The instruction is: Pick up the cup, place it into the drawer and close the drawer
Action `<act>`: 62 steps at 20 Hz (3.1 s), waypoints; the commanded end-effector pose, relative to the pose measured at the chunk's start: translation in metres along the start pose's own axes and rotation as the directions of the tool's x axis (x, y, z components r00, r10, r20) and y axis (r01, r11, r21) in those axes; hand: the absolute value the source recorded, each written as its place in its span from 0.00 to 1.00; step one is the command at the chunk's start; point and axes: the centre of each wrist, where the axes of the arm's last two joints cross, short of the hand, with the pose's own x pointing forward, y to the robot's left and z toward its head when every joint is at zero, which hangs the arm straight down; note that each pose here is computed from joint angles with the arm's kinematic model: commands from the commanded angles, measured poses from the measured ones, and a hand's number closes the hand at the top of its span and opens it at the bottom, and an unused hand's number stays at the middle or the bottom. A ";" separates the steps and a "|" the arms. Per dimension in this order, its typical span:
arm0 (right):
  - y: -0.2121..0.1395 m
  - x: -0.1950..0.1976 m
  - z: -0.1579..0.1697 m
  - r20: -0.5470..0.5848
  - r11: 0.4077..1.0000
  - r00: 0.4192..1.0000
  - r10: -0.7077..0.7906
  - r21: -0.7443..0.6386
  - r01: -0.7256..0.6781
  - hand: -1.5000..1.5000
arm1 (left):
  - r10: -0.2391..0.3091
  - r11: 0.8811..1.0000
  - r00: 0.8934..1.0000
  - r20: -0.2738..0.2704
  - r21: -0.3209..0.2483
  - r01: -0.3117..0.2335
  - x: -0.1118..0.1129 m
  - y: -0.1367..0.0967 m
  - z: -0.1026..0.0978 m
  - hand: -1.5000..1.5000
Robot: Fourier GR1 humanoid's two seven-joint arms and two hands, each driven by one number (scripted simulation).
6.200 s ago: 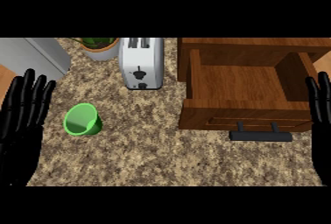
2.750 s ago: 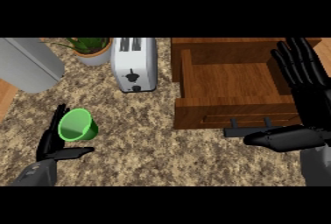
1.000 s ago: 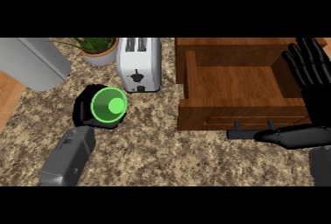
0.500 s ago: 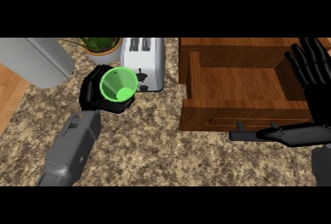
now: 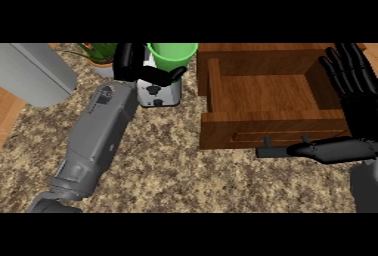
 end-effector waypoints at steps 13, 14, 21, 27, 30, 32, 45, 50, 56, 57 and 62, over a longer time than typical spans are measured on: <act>0.012 -0.001 -0.008 0.064 0.998 0.998 -0.018 0.056 0.014 0.00 | -0.188 0.980 0.946 -0.265 -0.122 0.160 0.059 -0.109 -0.068 1.00; 0.010 0.003 -0.020 0.058 0.998 0.998 -0.037 0.056 0.033 0.00 | -0.214 0.971 0.947 -0.239 -0.159 0.180 0.048 -0.106 -0.060 1.00; 0.017 0.011 -0.029 0.100 0.994 0.994 -0.042 0.107 0.031 0.00 | -0.282 0.947 0.902 -0.328 -0.244 0.208 0.020 -0.097 -0.039 1.00; 0.032 0.010 -0.039 0.117 0.975 0.987 -0.109 0.204 0.084 0.00 | -0.180 0.972 0.936 -0.303 -0.200 0.122 0.020 -0.098 -0.036 0.00; 0.047 0.010 -0.040 0.091 0.926 0.977 -0.191 0.348 0.149 0.00 | -0.068 0.991 0.949 -0.307 -0.129 0.029 0.013 -0.091 -0.030 0.00; 0.055 0.010 -0.039 0.092 0.884 0.976 -0.197 0.447 0.136 1.00 | -0.013 0.989 0.968 -0.251 -0.145 -0.024 0.024 -0.097 -0.038 0.00; 0.045 0.005 -0.017 -0.079 0.677 0.957 0.281 0.723 -0.139 0.00 | 0.122 0.993 0.979 -0.163 0.021 -0.120 0.029 -0.098 -0.042 0.00; 0.055 -0.026 0.006 -0.035 0.646 0.885 0.465 0.697 -0.312 0.00 | 0.166 0.986 0.976 -0.143 0.035 -0.163 0.017 -0.090 -0.032 0.00; 0.083 -0.094 0.000 -0.099 0.594 0.815 0.570 0.735 -0.327 0.00 | 0.204 0.979 0.970 -0.129 0.054 -0.199 0.014 -0.089 -0.026 0.00; 0.080 -0.099 0.002 -0.118 0.591 0.802 0.586 0.739 -0.323 0.00 | 0.216 0.976 0.970 -0.115 0.041 -0.213 0.005 -0.066 -0.020 0.00; 0.084 -0.151 -0.006 -0.148 0.562 0.753 0.641 0.758 -0.330 1.00 | 0.226 0.973 0.967 -0.115 0.066 -0.219 -0.006 -0.064 -0.001 0.00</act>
